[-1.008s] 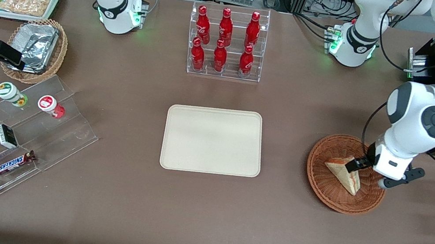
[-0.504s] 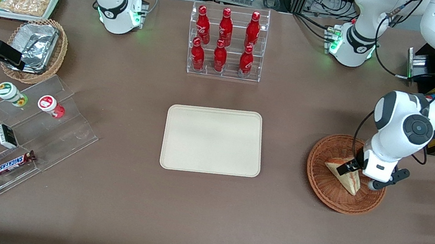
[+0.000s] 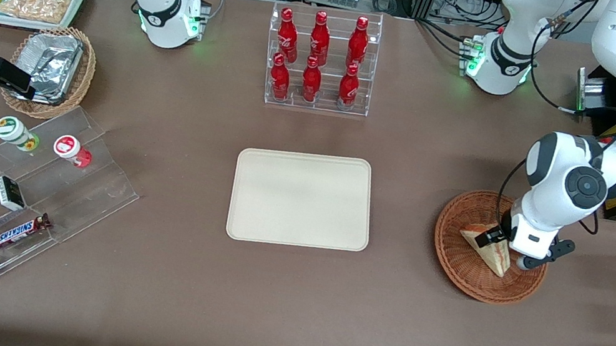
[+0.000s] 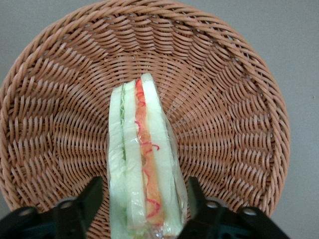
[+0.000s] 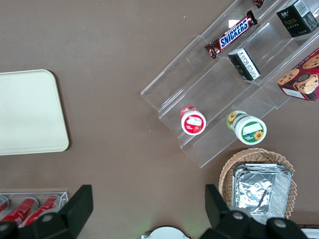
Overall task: Place sandwich from basket to tray
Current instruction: 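Close the left gripper on the wrapped sandwich's crust edge, then lift the sandwich and carry it with the left gripper over the tray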
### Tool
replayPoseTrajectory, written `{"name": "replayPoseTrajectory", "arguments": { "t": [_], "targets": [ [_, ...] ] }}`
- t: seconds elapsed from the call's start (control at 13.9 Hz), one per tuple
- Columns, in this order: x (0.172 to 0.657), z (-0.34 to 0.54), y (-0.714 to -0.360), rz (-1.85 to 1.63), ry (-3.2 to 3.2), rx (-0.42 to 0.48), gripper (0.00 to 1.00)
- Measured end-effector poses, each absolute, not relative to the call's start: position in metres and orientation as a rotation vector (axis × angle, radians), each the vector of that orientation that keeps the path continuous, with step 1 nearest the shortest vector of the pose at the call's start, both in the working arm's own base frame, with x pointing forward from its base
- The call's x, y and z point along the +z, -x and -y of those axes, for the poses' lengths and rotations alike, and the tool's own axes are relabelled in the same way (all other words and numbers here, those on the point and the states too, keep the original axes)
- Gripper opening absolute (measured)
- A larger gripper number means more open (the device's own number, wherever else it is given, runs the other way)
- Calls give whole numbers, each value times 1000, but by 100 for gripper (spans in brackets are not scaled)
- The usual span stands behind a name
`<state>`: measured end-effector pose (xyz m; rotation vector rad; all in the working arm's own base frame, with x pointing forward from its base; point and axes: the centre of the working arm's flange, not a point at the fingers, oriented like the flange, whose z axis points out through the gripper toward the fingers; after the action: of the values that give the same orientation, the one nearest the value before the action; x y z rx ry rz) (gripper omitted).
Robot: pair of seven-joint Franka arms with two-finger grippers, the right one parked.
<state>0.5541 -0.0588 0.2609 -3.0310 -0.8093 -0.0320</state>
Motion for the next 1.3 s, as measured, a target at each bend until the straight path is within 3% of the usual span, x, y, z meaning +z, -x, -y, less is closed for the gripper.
{"name": "replayPoseTrajectory", "arguments": {
  "t": [0.22, 0.43, 0.72, 0.94, 1.3],
  "targets": [
    [261, 63, -553, 797, 3034, -31, 41],
    [271, 65, -559, 795, 3035, -36, 19],
    [345, 97, -585, 711, 3024, 47, 19],
    [416, 143, -596, 604, 3043, 36, 15],
    [441, 281, -559, 272, 3111, -16, 15]
  ]
}}
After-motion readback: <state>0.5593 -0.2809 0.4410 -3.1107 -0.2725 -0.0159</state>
